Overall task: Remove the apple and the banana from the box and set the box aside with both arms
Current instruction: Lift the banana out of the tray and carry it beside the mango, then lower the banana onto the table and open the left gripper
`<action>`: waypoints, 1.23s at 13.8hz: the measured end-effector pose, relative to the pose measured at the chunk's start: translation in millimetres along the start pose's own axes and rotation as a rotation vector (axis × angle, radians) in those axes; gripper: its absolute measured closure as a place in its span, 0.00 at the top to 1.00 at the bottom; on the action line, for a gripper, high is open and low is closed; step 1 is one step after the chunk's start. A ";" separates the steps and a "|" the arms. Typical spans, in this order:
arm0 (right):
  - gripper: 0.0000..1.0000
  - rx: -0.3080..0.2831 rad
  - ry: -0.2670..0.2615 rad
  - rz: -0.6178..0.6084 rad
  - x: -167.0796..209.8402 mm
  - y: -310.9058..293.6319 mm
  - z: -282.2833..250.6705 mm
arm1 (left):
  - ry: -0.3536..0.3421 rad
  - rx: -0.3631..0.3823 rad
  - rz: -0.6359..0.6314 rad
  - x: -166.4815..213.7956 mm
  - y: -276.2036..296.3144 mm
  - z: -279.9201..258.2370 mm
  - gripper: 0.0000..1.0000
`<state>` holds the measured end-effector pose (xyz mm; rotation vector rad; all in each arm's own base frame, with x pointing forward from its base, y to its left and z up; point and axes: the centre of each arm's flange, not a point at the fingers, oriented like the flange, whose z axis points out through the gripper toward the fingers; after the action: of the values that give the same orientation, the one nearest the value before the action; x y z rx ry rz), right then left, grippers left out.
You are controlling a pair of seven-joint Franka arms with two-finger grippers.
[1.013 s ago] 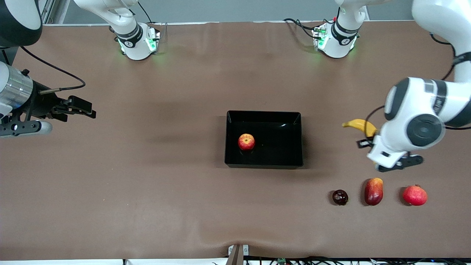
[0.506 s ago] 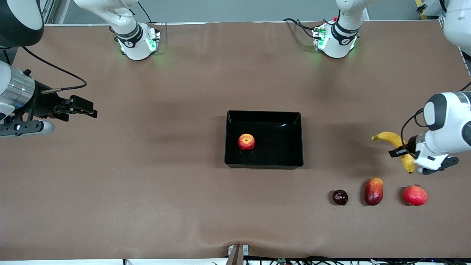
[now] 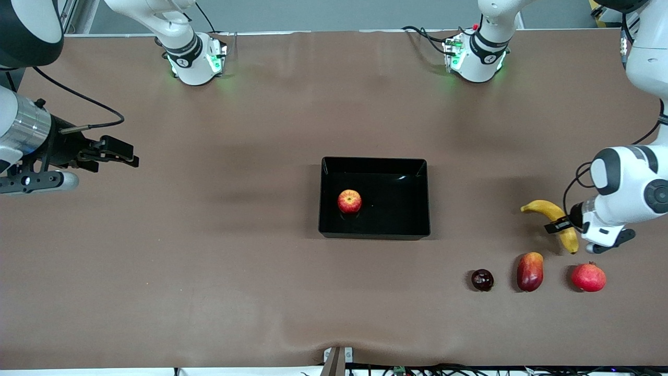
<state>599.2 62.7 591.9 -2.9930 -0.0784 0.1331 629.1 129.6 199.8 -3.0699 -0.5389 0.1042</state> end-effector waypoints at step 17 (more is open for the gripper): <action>1.00 0.000 0.008 -0.003 0.7 -1.4 -0.9 | 0.015 0.003 0.093 12.3 4.3 19.6 0.65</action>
<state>600.0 64.0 593.0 -2.9931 -0.0813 0.1207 640.7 129.9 179.3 -3.0895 -0.3947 0.0838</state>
